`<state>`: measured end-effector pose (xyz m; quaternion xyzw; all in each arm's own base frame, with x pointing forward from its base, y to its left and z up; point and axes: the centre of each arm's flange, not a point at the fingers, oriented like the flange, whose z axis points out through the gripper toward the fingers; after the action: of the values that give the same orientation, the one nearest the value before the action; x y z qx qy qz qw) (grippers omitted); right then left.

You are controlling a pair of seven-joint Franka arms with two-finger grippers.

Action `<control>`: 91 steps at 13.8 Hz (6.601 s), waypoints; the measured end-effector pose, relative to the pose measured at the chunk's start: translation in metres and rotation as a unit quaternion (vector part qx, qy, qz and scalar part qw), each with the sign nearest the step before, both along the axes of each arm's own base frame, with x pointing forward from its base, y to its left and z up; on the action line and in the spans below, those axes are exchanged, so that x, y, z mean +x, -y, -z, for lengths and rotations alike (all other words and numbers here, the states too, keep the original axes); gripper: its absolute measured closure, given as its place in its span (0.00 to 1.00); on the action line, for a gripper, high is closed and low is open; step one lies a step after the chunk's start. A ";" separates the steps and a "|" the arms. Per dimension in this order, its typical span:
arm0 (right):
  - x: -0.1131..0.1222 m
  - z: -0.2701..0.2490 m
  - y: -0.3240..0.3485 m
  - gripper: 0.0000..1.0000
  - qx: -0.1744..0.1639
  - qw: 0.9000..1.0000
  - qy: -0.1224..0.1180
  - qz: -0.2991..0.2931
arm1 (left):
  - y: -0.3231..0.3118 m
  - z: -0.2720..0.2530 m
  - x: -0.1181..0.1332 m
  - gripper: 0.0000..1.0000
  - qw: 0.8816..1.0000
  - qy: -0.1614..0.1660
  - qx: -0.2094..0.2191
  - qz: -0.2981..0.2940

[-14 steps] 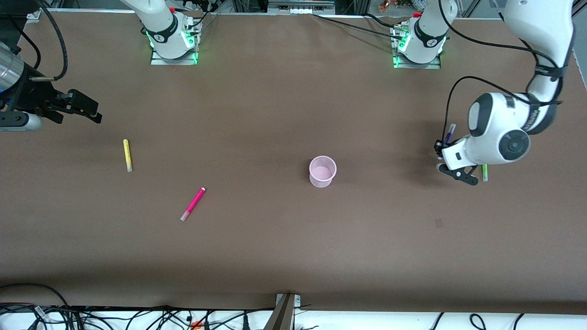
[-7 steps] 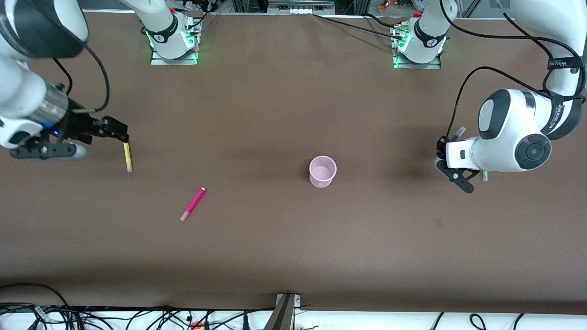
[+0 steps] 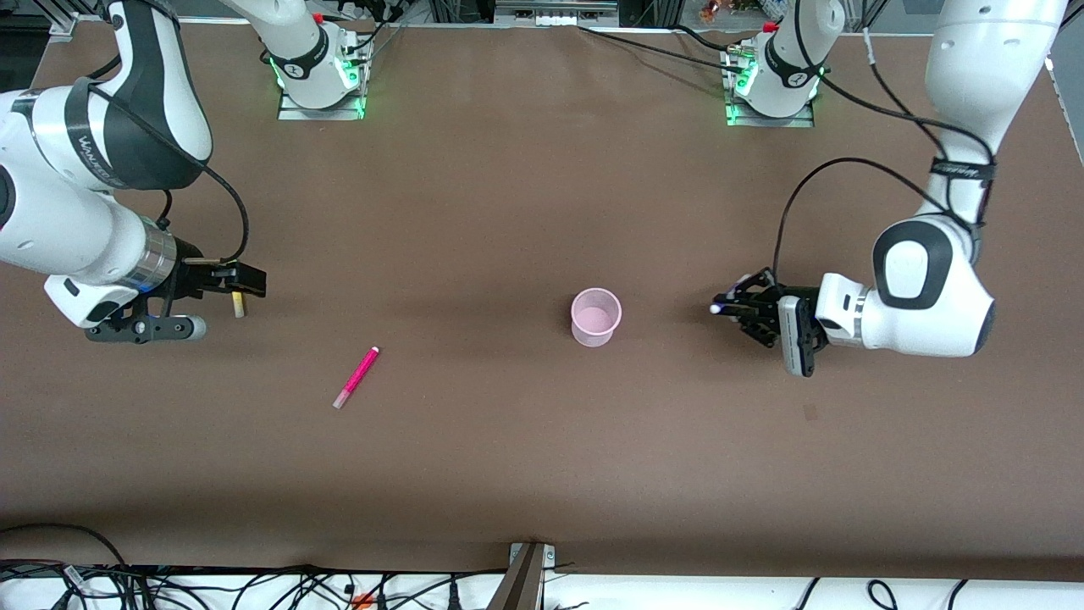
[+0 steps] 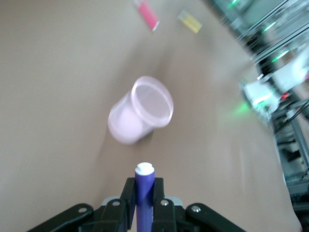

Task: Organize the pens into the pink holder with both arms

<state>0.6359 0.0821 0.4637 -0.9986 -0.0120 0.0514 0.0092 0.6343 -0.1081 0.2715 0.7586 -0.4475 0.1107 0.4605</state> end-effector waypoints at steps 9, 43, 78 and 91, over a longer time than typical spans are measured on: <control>0.043 0.187 -0.055 0.01 0.054 0.982 0.011 0.182 | 0.141 -0.006 -0.002 0.81 0.955 0.157 -0.252 0.011; 0.027 0.281 -0.093 0.82 0.064 0.968 -0.028 0.242 | 0.016 -0.013 0.003 0.00 0.972 0.128 -0.161 0.109; -0.052 0.222 -0.403 0.82 0.399 0.618 -0.380 0.561 | -0.080 -0.282 -0.052 0.00 0.741 -0.078 0.460 -0.483; -0.051 0.256 -0.395 0.37 0.412 0.647 -0.351 0.538 | -0.071 -0.306 -0.094 0.00 0.731 -0.111 0.475 -0.478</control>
<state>0.5848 0.4772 0.2076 -0.6303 0.5113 0.3740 0.4488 0.5402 -0.0368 0.5774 0.9991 0.0338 0.0045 -0.0266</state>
